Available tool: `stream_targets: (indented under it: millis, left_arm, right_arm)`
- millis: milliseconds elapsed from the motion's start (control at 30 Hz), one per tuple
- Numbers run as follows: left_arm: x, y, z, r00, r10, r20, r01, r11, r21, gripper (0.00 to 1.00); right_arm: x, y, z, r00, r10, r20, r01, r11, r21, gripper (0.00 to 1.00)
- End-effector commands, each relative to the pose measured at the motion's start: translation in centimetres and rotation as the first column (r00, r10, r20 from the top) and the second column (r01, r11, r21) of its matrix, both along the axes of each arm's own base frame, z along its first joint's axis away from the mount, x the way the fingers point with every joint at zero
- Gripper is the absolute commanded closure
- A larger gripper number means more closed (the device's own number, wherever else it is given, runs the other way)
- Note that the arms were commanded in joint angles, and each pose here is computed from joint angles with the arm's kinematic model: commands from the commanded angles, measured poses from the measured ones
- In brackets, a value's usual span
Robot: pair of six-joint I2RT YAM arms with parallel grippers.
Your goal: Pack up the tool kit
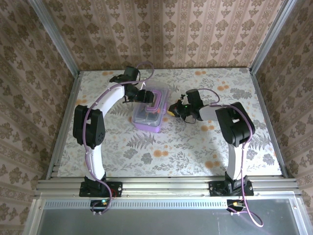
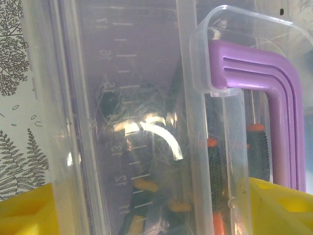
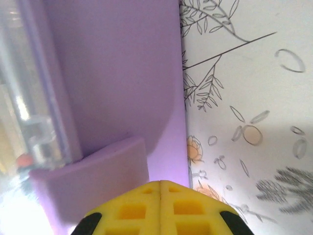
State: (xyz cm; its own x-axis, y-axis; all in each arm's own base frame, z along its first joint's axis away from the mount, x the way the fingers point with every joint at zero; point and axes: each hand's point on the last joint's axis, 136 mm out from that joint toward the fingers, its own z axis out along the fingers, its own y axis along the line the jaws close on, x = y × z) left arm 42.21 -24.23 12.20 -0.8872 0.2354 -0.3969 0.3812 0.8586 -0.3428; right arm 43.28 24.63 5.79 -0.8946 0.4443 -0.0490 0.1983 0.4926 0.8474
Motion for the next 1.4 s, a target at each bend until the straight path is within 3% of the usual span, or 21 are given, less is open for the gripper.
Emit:
stream_targets:
  millis: [0,400,767,1000,1367]
  left_arm:
    - [-4.5,1.0,-6.9,0.964,0.032,-0.265,-0.013,0.997,0.073,0.4]
    - [-3.0,1.5,-5.1,0.971,0.106,-0.215,-0.087,0.992,0.095,0.4]
    - [-2.1,-1.2,-4.0,0.938,0.296,-0.178,-0.316,0.944,-0.098,0.4]
    - [-2.7,-4.5,-3.1,0.946,0.291,-0.146,-0.31,0.941,-0.134,0.4]
    - [-4.6,-6.5,-2.3,0.97,0.221,-0.101,-0.224,0.974,-0.021,0.33]
  right_arm:
    - [-0.5,-3.4,0.9,0.999,-0.029,0.039,0.031,0.997,-0.065,1.0]
    - [-3.4,-11.3,3.0,0.988,-0.123,0.089,0.134,0.982,-0.136,0.97]
    - [-6.9,-14.0,4.9,0.98,-0.143,0.137,0.167,0.969,-0.183,0.97]
    - [-8.0,-15.0,6.0,0.973,-0.157,0.168,0.189,0.963,-0.195,0.97]
    - [-8.8,-15.6,7.4,0.968,-0.162,0.193,0.201,0.958,-0.203,0.97]
